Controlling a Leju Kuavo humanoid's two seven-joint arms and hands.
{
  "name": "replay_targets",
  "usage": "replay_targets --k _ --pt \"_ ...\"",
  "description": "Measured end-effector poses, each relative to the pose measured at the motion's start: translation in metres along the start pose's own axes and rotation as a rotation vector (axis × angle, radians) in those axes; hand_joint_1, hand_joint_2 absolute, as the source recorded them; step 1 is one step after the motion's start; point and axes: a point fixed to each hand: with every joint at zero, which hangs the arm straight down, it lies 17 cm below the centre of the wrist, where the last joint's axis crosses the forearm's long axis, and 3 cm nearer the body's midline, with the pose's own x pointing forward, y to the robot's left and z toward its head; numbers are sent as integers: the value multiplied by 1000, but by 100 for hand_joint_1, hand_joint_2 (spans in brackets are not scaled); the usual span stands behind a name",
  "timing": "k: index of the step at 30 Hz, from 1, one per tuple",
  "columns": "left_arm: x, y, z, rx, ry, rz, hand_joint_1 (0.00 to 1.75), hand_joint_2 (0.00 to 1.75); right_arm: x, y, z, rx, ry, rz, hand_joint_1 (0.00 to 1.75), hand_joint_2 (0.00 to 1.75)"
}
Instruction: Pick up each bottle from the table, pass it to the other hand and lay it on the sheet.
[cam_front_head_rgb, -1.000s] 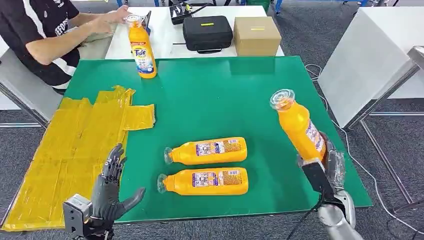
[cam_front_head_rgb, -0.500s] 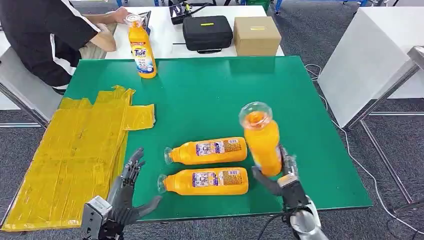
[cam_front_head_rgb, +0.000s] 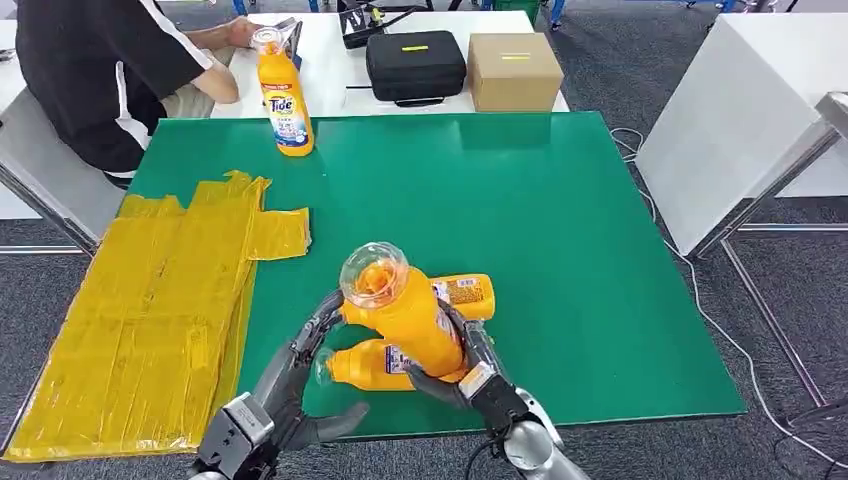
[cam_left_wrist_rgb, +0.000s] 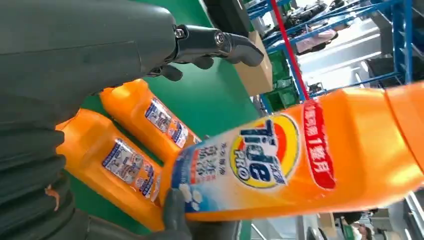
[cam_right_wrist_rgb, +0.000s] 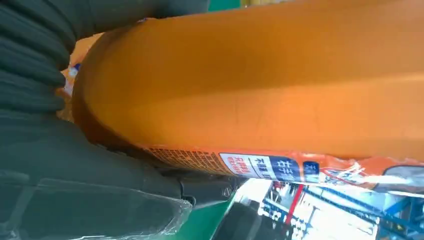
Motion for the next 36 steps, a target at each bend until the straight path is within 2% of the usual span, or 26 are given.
replay_targets --k 6,21,36 --pt "14 -12 -15 -34 -30 28 0 175 0 26 -6 53 13 -28 175 175" --pt "30 -13 -51 -47 -61 115 0 175 -10 89 -5 194 48 34 175 175" --pt "18 -8 -52 -33 -34 122 0 175 -18 100 -8 224 68 56 175 175"
